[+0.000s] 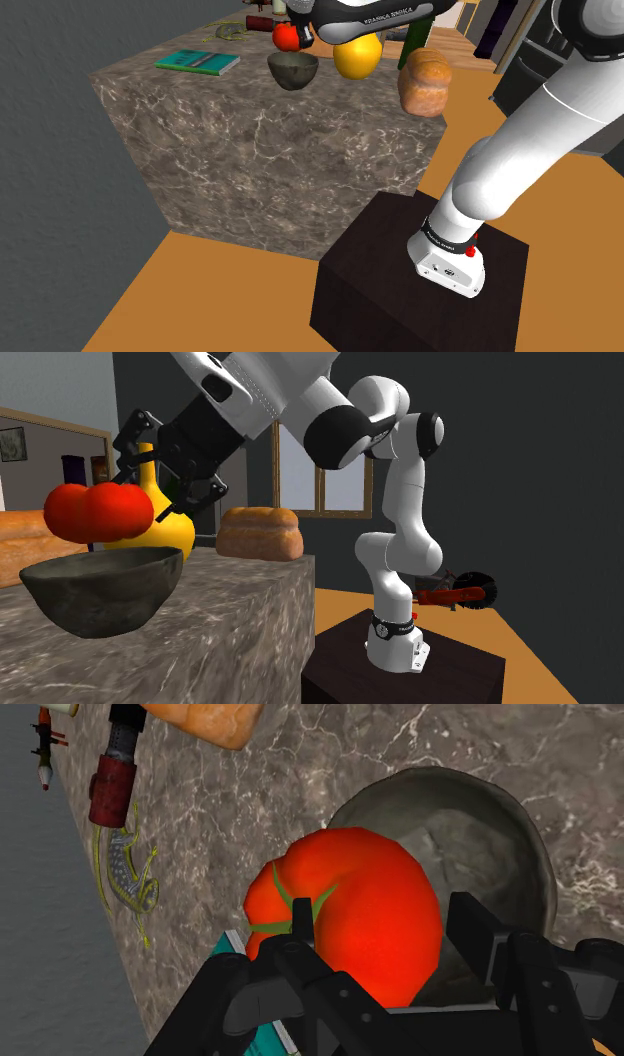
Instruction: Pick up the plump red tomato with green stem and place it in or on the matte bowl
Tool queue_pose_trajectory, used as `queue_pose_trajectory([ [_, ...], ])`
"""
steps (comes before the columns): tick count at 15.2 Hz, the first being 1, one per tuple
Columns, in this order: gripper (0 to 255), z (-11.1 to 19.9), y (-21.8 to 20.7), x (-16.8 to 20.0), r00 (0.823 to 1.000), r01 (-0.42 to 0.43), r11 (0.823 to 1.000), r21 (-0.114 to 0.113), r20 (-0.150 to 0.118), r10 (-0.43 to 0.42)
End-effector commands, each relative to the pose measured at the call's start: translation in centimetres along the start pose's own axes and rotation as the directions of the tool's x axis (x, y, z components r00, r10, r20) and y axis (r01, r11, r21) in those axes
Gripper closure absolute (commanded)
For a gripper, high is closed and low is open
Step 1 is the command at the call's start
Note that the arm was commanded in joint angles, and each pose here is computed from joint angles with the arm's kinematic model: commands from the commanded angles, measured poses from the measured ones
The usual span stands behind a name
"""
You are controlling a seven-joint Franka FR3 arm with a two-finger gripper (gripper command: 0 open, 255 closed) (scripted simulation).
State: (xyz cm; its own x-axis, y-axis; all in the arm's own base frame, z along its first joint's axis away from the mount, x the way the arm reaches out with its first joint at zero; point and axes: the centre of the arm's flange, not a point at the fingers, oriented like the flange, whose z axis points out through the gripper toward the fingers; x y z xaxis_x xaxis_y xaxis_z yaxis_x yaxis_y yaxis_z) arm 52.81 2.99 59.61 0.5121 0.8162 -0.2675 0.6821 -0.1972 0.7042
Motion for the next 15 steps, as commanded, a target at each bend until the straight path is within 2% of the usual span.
queue_pose_trajectory([
  [1, 255, 0.69, -0.68, 0.25, 1.000, 0.000, 1.000, 0.000, 0.000, 0.000],
  [11, 255, 1.44, -1.48, 0.55, 1.000, 0.000, 1.000, 0.000, 0.000, 0.000],
  [12, 0, 1.44, -1.48, 0.55, 1.000, 0.000, 1.000, 0.000, 0.000, 0.000],
  [15, 0, 1.44, -1.48, 0.55, 1.000, 0.000, 1.000, 0.000, 0.000, 0.000],
])
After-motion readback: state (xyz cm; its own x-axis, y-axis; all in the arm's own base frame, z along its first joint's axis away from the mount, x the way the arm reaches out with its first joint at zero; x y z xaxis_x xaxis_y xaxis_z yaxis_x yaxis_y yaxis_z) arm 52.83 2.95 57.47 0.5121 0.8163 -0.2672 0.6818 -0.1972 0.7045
